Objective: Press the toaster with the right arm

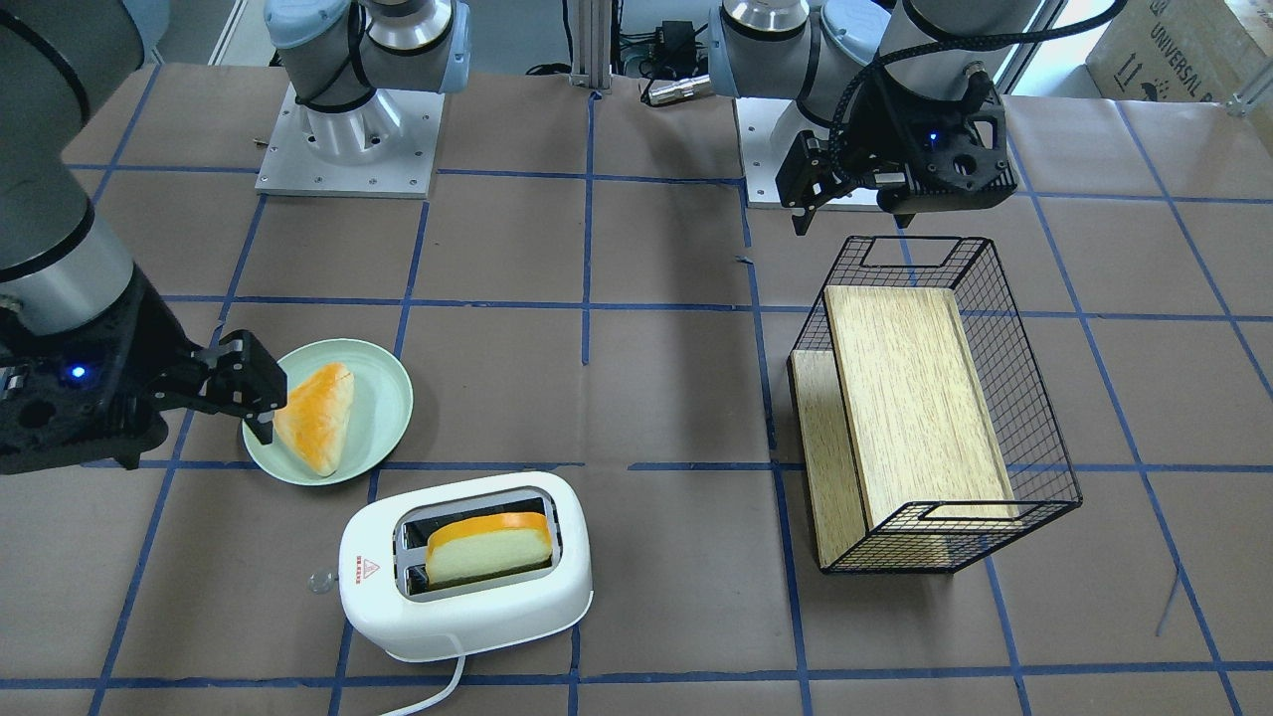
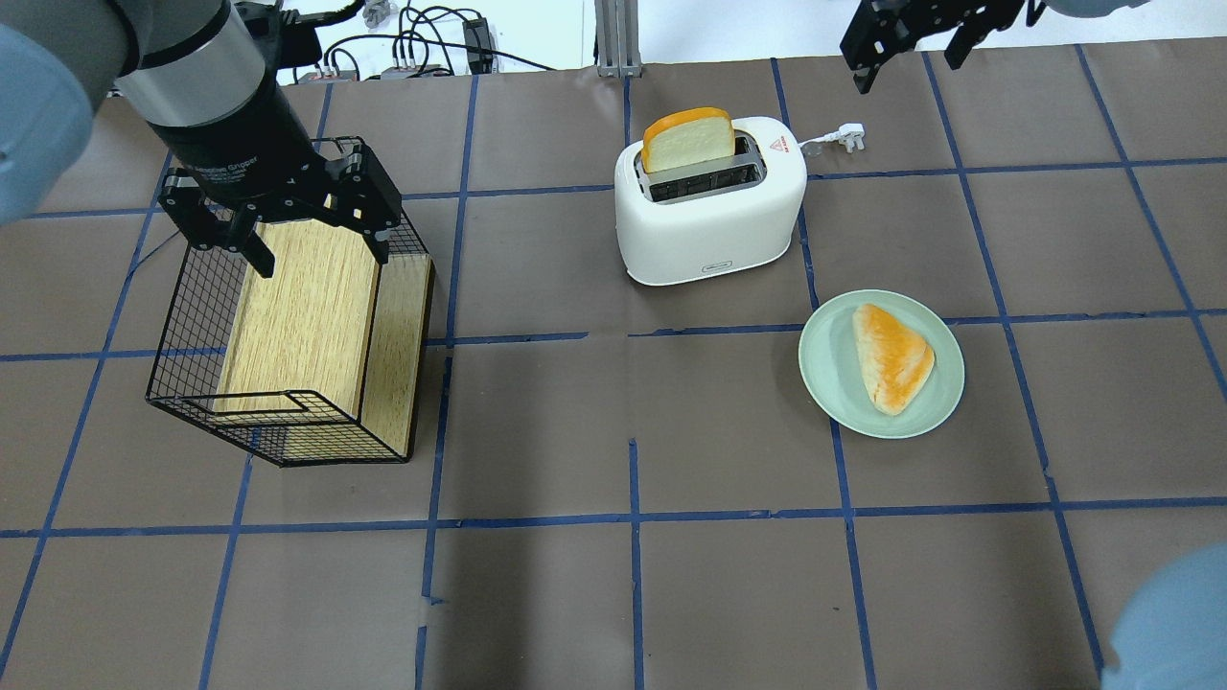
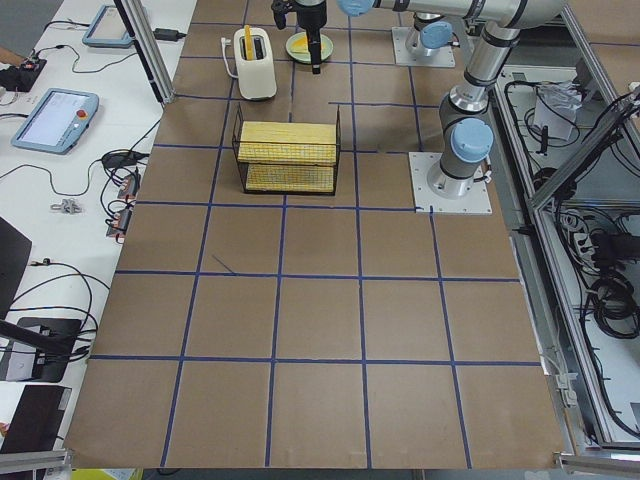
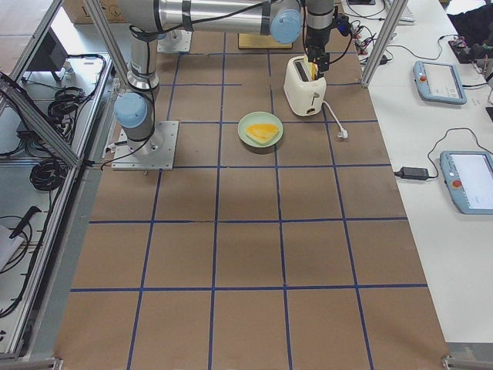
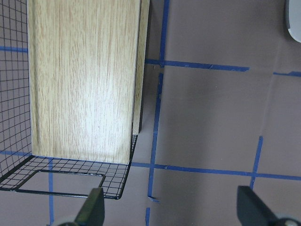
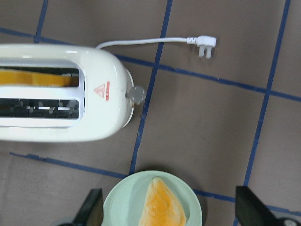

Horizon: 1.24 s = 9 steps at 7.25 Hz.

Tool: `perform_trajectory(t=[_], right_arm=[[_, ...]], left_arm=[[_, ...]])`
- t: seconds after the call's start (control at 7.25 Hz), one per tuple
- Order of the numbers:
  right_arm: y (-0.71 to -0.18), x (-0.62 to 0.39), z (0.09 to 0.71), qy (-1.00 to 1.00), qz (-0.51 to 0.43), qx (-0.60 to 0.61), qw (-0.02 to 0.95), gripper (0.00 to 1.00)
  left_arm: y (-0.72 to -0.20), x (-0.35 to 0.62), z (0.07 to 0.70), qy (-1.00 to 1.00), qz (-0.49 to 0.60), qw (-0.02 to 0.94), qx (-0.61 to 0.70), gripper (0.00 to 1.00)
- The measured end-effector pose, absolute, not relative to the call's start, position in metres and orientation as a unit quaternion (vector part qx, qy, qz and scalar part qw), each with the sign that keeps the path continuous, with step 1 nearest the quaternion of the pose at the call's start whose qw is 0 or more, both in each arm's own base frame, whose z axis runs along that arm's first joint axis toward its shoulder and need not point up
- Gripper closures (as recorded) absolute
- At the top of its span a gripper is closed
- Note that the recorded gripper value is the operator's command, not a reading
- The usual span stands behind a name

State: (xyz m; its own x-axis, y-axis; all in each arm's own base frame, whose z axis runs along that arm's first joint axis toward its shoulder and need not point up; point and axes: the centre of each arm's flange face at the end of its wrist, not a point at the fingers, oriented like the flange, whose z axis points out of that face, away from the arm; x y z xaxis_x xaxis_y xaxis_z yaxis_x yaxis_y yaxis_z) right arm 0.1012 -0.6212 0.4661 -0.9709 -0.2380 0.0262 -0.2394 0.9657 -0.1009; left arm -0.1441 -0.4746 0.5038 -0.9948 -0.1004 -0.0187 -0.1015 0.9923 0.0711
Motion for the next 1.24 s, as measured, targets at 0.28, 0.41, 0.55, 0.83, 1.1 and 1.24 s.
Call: perform_trajectory(t=[0.28,0.41,0.55,0.83,1.1,1.24], right_arm=[[-0.567,0.101,0.452,-0.993,0.031,0.117,0.008,0.00],[-0.551,0.099,0.452,-0.993,0.023,0.116,0.008,0.00],[-0.544,0.097,0.452,-0.993,0.013,0.114,0.007,0.00],[-0.542,0.097,0.459,-0.994,0.003,0.112,0.003,0.00],[-0.555,0.097,0.477,-0.994,-0.012,0.111,0.000,0.00],[-0.561,0.098,0.481,-0.994,-0.018,0.112,0.000,0.00]], left_arm=[[-0.475,-0.144,0.504,0.998,0.036,0.008,-0.051,0.00],[-0.475,-0.144,0.504,0.998,0.036,0.008,-0.051,0.00],[-0.475,-0.144,0.504,0.998,0.036,0.008,-0.051,0.00],[-0.475,-0.144,0.504,0.998,0.036,0.008,-0.051,0.00],[-0.475,-0.144,0.503,0.998,0.036,0.008,-0.051,0.00],[-0.475,-0.144,0.503,0.998,0.037,0.008,-0.051,0.00]])
